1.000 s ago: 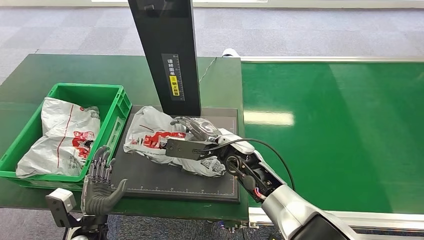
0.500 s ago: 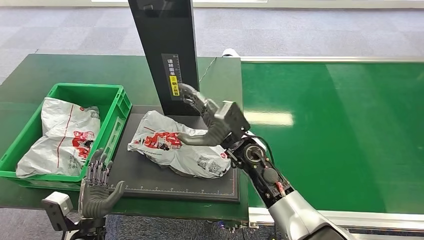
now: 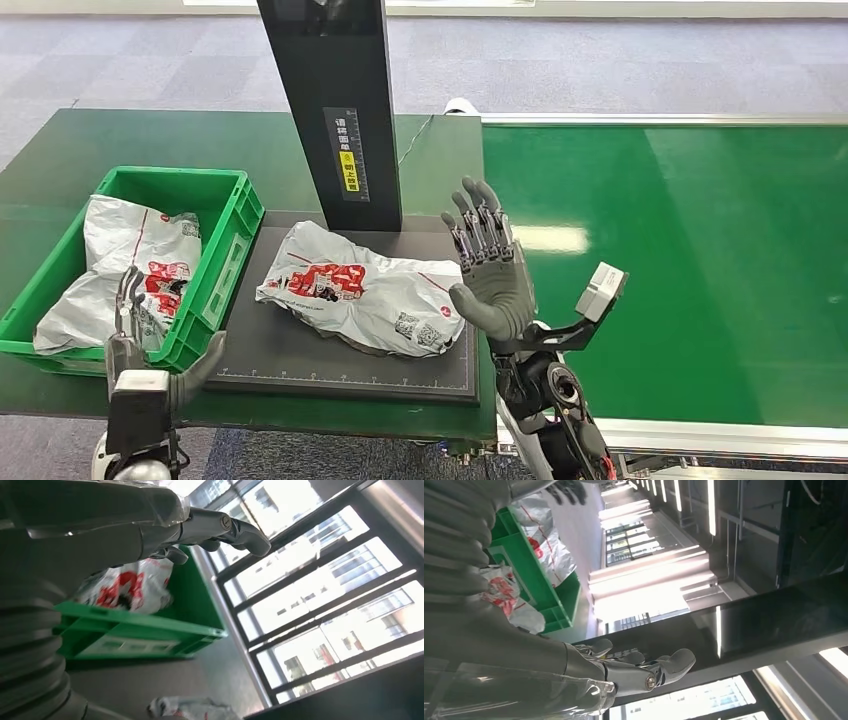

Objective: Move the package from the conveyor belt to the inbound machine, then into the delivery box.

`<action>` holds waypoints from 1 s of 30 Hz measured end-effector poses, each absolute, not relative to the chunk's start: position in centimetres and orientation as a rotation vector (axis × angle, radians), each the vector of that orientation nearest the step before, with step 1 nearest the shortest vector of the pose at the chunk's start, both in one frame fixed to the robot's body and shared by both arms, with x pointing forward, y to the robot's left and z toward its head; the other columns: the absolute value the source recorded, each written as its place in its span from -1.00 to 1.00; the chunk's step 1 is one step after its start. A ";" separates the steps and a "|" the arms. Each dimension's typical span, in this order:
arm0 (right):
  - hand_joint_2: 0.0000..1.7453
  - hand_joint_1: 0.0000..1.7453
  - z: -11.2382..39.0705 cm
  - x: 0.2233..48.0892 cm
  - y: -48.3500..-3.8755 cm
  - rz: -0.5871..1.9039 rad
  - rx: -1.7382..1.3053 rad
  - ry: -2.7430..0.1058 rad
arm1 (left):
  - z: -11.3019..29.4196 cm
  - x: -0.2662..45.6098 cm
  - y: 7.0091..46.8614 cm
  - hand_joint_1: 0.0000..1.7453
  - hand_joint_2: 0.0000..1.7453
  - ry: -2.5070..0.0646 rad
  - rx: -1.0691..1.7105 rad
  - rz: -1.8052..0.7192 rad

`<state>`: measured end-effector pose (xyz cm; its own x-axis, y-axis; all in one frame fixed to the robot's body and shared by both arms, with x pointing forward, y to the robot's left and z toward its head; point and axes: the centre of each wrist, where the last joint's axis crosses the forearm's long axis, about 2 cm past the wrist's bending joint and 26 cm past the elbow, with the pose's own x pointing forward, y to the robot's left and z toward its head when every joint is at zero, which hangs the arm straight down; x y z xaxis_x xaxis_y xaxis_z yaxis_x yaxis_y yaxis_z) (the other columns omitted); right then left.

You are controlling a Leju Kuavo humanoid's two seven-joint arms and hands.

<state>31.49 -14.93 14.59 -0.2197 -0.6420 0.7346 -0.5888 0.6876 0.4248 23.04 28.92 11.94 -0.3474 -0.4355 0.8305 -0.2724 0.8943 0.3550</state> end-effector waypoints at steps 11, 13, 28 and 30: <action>1.00 -1.00 14.0 31.4 -15.6 -0.144 0.924 -1.885 | 18.6 30.8 25.1 -1.00 1.00 -2.031 0.945 -0.576; 1.00 -1.00 14.0 31.5 -15.7 -0.157 0.924 -1.885 | 18.9 32.0 24.1 -1.00 1.00 -2.016 0.941 -0.675; 1.00 -1.00 13.8 31.9 -17.0 -0.195 0.884 -1.896 | 12.5 34.8 19.0 -1.00 1.00 -1.656 0.569 -1.414; 1.00 -1.00 13.6 32.0 -17.4 -0.201 0.873 -1.898 | 11.5 34.5 19.4 -1.00 1.00 -1.609 0.502 -1.466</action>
